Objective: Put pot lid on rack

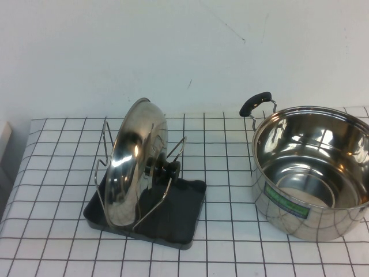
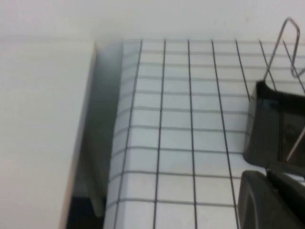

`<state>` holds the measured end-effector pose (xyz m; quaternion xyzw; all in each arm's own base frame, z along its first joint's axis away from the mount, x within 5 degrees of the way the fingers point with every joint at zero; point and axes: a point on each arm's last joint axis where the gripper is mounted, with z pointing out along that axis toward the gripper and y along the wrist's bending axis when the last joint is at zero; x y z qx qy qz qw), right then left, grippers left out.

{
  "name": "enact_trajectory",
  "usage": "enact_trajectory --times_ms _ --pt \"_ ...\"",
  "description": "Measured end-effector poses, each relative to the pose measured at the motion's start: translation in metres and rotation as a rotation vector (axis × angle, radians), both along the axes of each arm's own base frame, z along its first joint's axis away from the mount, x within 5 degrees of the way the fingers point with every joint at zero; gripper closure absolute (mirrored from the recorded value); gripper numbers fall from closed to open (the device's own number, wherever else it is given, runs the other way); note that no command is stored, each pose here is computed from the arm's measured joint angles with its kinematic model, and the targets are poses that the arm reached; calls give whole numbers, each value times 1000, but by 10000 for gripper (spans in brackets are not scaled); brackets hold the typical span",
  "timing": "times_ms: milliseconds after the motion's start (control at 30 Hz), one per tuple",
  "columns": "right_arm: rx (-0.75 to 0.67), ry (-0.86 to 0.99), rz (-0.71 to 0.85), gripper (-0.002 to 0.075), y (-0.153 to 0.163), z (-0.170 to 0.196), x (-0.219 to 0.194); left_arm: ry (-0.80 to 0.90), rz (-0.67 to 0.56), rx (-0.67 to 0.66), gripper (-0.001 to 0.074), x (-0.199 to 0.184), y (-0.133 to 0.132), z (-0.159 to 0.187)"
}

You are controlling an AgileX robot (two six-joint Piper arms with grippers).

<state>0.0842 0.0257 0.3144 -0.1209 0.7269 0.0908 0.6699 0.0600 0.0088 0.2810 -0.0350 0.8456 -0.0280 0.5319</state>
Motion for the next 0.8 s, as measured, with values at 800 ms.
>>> enact_trajectory --times_ms 800 --pt "-24 -9 -4 727 -1 0 0 78 -3 -28 736 1 -3 -20"
